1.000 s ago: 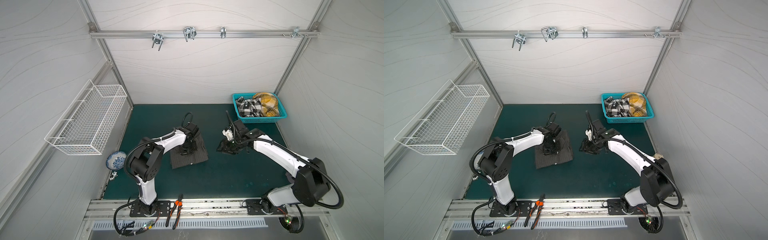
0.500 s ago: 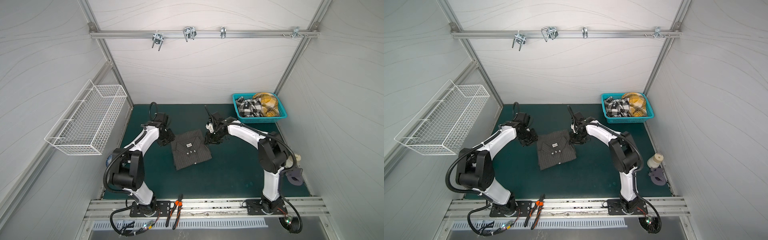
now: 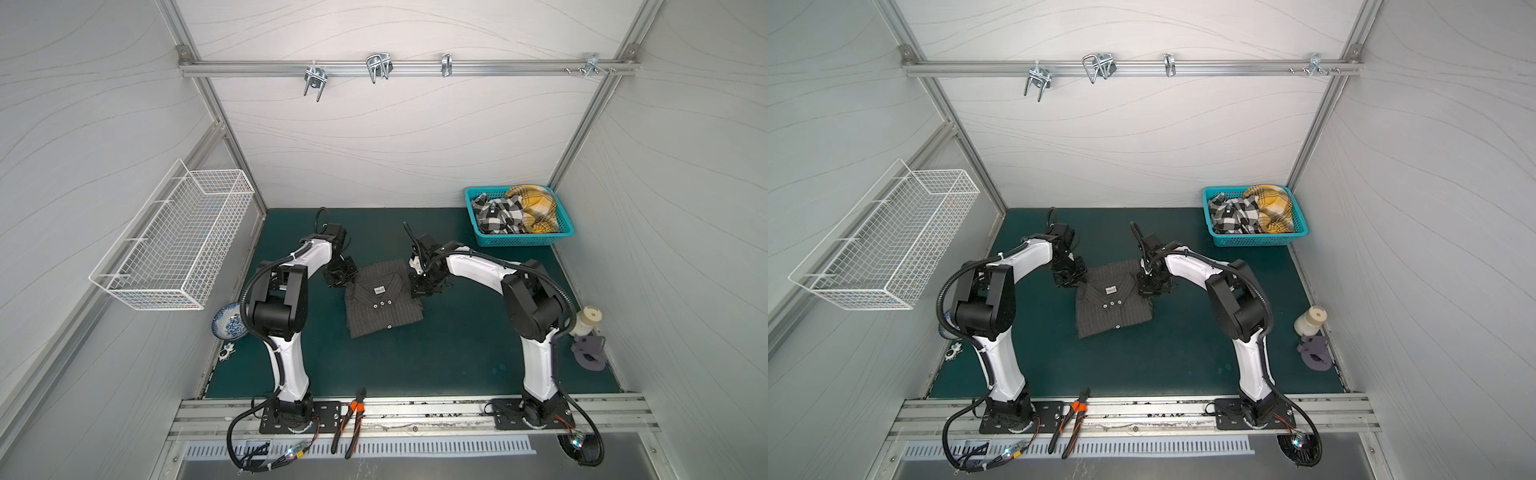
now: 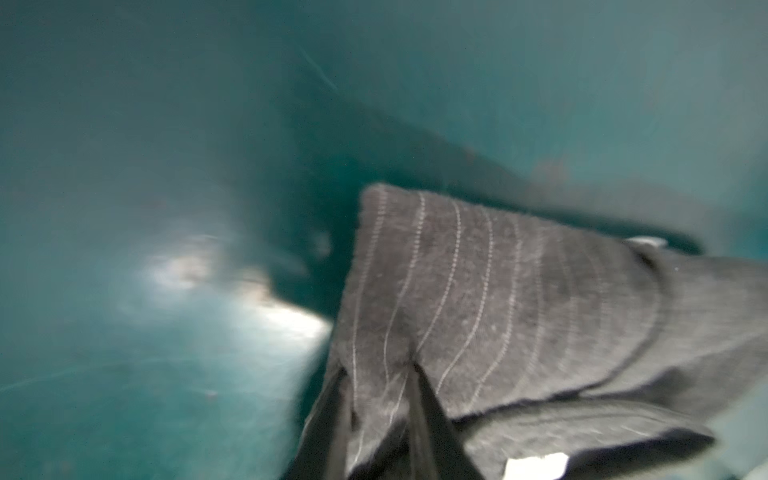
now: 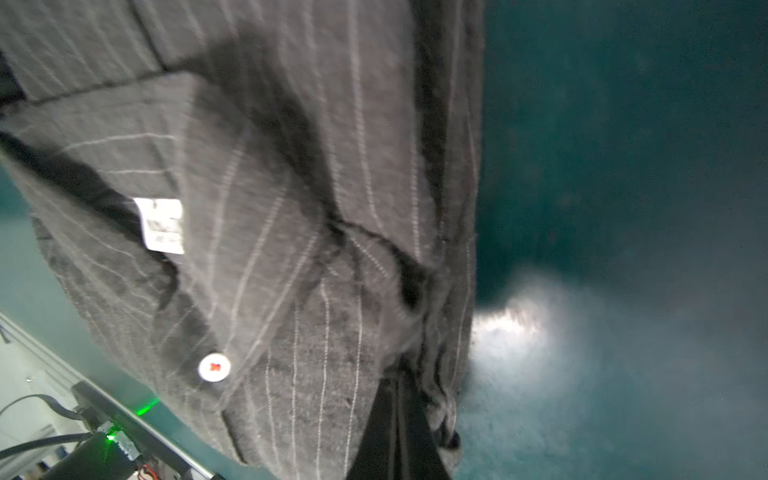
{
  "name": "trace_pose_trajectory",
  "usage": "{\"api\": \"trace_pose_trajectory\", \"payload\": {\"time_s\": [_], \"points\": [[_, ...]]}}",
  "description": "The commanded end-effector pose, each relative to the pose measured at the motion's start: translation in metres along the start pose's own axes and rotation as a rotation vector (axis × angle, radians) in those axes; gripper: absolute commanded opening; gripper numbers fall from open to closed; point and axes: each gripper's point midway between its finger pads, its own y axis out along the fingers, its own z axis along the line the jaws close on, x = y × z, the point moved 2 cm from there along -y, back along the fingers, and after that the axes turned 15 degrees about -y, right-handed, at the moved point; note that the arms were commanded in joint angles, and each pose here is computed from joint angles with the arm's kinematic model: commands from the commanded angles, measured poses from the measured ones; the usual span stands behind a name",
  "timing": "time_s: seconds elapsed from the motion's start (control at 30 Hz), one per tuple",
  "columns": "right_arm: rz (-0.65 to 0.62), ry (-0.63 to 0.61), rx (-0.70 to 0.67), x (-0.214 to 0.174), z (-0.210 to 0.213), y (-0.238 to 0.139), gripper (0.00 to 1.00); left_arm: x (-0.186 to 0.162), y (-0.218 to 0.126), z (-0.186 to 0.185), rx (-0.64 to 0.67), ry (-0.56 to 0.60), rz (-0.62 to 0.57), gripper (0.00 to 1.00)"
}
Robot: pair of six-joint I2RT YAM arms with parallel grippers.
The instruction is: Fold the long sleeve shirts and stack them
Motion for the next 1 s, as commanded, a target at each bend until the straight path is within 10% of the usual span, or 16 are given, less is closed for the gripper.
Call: {"api": "trace_pose_trajectory", "payload": {"time_s": [0.0, 0.27, 0.5, 0.97], "points": [[-0.033, 0.051, 0.015, -0.018, 0.004, -0.019, 0.0, -0.041, 0.007, -0.013, 0.024, 0.119, 0.042, 0.2], [-0.008, 0.174, 0.063, -0.09, 0.003, -0.031, 0.0, -0.077, -0.016, -0.009, -0.059, 0.162, 0.006, 0.23], [0.015, 0.24, -0.115, -0.11, -0.026, -0.062, 0.36, -0.061, -0.03, -0.033, -0.084, 0.209, -0.049, 0.27], [0.024, 0.029, 0.098, -0.089, 0.031, -0.06, 0.16, -0.06, 0.025, -0.053, -0.125, 0.143, 0.077, 0.21]]}}
